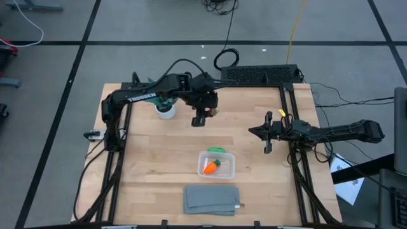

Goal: Pick and placing Produce into tupperware
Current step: Put the strawberry into the transparent bin

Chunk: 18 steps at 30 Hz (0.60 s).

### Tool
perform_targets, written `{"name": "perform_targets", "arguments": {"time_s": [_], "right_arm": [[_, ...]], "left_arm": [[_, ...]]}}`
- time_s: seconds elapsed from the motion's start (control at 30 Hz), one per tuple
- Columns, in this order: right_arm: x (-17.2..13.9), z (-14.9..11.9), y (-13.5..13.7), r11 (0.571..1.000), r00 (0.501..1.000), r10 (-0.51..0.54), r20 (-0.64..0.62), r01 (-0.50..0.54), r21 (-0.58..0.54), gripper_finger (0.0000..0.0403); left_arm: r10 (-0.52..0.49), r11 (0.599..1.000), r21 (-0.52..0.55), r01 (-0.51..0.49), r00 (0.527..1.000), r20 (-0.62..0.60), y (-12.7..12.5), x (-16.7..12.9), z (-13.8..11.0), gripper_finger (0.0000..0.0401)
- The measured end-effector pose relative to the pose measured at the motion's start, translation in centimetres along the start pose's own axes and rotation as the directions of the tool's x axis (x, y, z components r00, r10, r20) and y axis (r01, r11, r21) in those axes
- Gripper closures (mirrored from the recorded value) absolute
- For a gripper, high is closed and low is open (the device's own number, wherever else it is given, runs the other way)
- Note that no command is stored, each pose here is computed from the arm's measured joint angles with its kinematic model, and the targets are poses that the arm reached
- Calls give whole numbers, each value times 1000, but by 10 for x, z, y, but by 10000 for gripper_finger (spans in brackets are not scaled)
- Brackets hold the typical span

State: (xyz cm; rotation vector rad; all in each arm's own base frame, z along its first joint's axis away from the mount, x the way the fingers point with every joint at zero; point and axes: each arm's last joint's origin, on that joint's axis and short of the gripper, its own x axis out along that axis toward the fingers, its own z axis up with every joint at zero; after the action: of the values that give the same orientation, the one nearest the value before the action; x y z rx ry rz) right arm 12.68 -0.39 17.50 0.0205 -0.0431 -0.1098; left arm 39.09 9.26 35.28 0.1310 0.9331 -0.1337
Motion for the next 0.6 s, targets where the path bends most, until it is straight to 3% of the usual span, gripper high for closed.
{"name": "perform_targets", "arguments": {"time_s": [0.33, 0.6], "right_arm": [[0, 0, 0, 1000, 1000, 0, 0, 0, 7, 403], [0, 0, 0, 1000, 1000, 0, 0, 0, 6, 403]], "left_arm": [[-16, 1000, -5, 16, 1000, 7, 2, 0, -1, 256], [-110, 994, -1, 110, 993, 34, -11, 4, 3, 256]]}}
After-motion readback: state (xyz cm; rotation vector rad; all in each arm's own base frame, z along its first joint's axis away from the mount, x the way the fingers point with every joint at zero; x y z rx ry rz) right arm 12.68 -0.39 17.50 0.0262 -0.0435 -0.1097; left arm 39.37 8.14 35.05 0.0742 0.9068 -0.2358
